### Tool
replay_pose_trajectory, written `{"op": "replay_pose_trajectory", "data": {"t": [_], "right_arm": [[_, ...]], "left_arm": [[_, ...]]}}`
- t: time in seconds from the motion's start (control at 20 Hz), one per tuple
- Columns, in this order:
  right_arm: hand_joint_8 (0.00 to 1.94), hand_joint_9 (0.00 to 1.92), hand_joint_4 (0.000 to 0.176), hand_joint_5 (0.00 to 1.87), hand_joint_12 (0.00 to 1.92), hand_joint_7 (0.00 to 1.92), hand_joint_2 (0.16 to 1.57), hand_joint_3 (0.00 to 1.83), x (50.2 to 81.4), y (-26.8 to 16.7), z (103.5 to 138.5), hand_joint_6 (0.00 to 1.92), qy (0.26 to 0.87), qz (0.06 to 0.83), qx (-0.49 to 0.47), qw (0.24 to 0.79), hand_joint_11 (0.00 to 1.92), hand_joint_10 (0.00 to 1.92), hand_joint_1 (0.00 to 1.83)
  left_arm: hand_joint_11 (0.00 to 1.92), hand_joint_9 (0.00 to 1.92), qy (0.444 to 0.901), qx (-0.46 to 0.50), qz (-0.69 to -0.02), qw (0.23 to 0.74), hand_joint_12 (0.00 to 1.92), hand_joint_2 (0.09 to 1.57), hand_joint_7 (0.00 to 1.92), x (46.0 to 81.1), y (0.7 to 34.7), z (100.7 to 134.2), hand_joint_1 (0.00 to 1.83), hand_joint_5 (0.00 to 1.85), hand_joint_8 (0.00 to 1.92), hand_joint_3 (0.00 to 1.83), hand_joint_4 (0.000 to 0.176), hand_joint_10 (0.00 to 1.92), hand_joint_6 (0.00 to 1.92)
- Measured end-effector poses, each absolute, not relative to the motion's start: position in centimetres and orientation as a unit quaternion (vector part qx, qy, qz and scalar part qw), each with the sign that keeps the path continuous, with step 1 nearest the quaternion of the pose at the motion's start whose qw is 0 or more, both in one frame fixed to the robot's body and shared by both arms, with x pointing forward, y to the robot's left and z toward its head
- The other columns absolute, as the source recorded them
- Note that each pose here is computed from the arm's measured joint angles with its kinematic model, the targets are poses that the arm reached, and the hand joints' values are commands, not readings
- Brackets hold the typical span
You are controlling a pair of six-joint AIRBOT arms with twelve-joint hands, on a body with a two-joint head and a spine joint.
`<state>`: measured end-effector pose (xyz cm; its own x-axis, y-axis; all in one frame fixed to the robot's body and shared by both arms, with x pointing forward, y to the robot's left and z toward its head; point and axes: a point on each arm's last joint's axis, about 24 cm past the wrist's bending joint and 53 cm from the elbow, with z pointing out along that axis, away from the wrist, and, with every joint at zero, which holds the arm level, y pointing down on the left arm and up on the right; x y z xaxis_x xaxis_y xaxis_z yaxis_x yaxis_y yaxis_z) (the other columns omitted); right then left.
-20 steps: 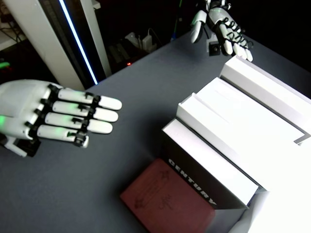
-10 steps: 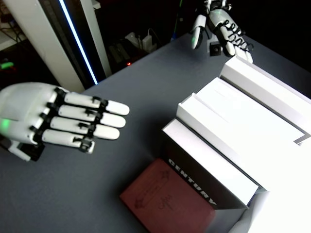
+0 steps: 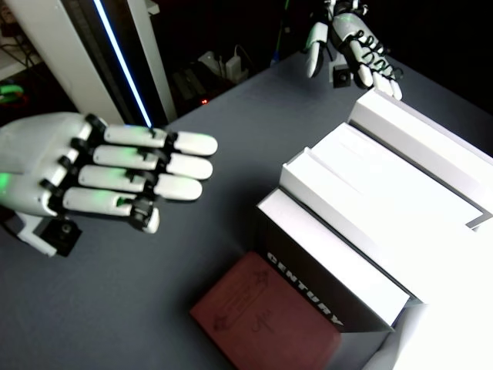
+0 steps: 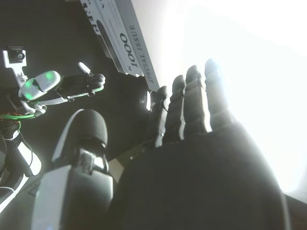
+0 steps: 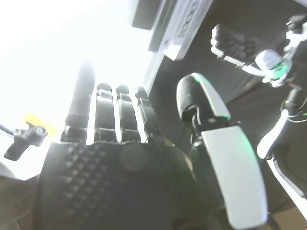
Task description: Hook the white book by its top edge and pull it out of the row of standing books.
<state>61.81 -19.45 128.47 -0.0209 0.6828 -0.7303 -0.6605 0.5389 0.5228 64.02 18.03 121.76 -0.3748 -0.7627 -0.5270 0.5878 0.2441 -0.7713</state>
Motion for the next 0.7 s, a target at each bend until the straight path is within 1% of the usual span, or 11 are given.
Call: {"op": "replay_pose_trajectory", "data": {"t": [0.1, 0.25, 0.3, 0.35, 0.4, 0.45, 0.5, 0.55, 0.6, 0.65, 0.7], "right_arm": [[0.0, 0.0, 0.0, 0.0, 1.92, 0.0, 1.47, 0.02, 62.6, -18.8, 128.7, 0.0, 0.525, 0.486, 0.011, 0.699, 0.0, 0.0, 0.38], [0.0, 0.0, 0.0, 0.08, 1.92, 0.0, 1.46, 0.01, 64.0, -17.5, 129.5, 0.04, 0.521, 0.49, 0.01, 0.699, 0.0, 0.0, 0.4], [0.0, 0.0, 0.0, 0.08, 1.92, 0.0, 1.45, 0.0, 64.4, -17.2, 129.6, 0.04, 0.521, 0.49, 0.01, 0.699, 0.0, 0.0, 0.4], [0.0, 0.0, 0.0, 0.09, 1.92, 0.0, 1.44, 0.0, 64.9, -16.9, 129.5, 0.04, 0.524, 0.489, 0.009, 0.697, 0.0, 0.0, 0.42], [0.0, 0.0, 0.016, 0.1, 1.92, 0.0, 1.43, 0.0, 65.5, -16.3, 129.2, 0.05, 0.53, 0.489, 0.011, 0.693, 0.0, 0.0, 0.44], [0.0, 0.0, 0.025, 0.1, 1.92, 0.0, 1.42, 0.0, 66.0, -15.9, 129.1, 0.05, 0.534, 0.489, 0.012, 0.69, 0.0, 0.0, 0.44], [0.0, 0.0, 0.073, 0.11, 1.92, 0.0, 1.41, 0.0, 66.7, -15.2, 129.1, 0.05, 0.538, 0.49, 0.014, 0.686, 0.0, 0.0, 0.44], [0.0, 0.0, 0.073, 0.11, 1.92, 0.0, 1.41, 0.0, 66.8, -15.1, 129.2, 0.05, 0.537, 0.491, 0.014, 0.686, 0.0, 0.0, 0.44], [0.0, 0.0, 0.079, 0.11, 1.92, 0.0, 1.41, 0.0, 67.0, -14.8, 129.4, 0.05, 0.536, 0.492, 0.011, 0.686, 0.0, 0.0, 0.44], [0.0, 0.0, 0.075, 0.06, 1.92, 0.0, 1.4, 0.0, 67.2, -14.4, 129.6, 0.03, 0.535, 0.493, 0.008, 0.686, 0.0, 0.0, 0.45], [0.0, 0.0, 0.072, 0.06, 1.92, 0.0, 1.39, 0.0, 67.3, -14.0, 129.7, 0.03, 0.536, 0.49, 0.004, 0.688, 0.0, 0.0, 0.47]], "left_arm": [[0.0, 0.0, 0.562, -0.078, -0.609, 0.553, 0.0, 1.43, 0.0, 64.0, 18.0, 121.7, 0.15, 0.0, 0.0, 0.0, 0.02, 0.0, 0.0], [0.0, 0.0, 0.563, -0.078, -0.609, 0.553, 0.0, 1.43, 0.0, 64.1, 18.0, 121.7, 0.17, 0.0, 0.0, 0.0, 0.027, 0.0, 0.0], [0.0, 0.0, 0.563, -0.077, -0.609, 0.553, 0.0, 1.43, 0.0, 64.0, 18.0, 121.7, 0.16, 0.0, 0.0, 0.0, 0.024, 0.0, 0.0], [0.0, 0.0, 0.564, -0.077, -0.608, 0.554, 0.0, 1.43, 0.0, 64.1, 18.1, 121.7, 0.14, 0.0, 0.0, 0.0, 0.037, 0.0, 0.0], [0.0, 0.0, 0.564, -0.079, -0.607, 0.555, 0.0, 1.44, 0.0, 64.2, 18.2, 121.6, 0.14, 0.0, 0.0, 0.0, 0.042, 0.0, 0.0], [0.0, 0.0, 0.564, -0.08, -0.606, 0.555, 0.0, 1.43, 0.0, 64.2, 18.2, 121.6, 0.15, 0.0, 0.0, 0.0, 0.041, 0.0, 0.0], [0.0, 0.0, 0.565, -0.077, -0.607, 0.554, 0.0, 1.42, 0.0, 64.2, 18.1, 121.6, 0.13, 0.0, 0.0, 0.0, 0.048, 0.0, 0.0], [0.0, 0.0, 0.565, -0.077, -0.607, 0.554, 0.0, 1.42, 0.0, 64.2, 18.1, 121.6, 0.13, 0.0, 0.0, 0.0, 0.048, 0.0, 0.0], [0.0, 0.0, 0.565, -0.078, -0.607, 0.553, 0.0, 1.42, 0.0, 64.2, 18.1, 121.6, 0.12, 0.0, 0.0, 0.0, 0.046, 0.0, 0.0], [0.0, 0.0, 0.565, -0.078, -0.607, 0.554, 0.0, 1.43, 0.0, 64.2, 18.1, 121.5, 0.13, 0.0, 0.0, 0.0, 0.037, 0.0, 0.0], [0.0, 0.0, 0.565, -0.08, -0.607, 0.553, 0.0, 1.43, 0.0, 64.3, 18.1, 121.5, 0.15, 0.0, 0.0, 0.0, 0.042, 0.0, 0.0]]}}
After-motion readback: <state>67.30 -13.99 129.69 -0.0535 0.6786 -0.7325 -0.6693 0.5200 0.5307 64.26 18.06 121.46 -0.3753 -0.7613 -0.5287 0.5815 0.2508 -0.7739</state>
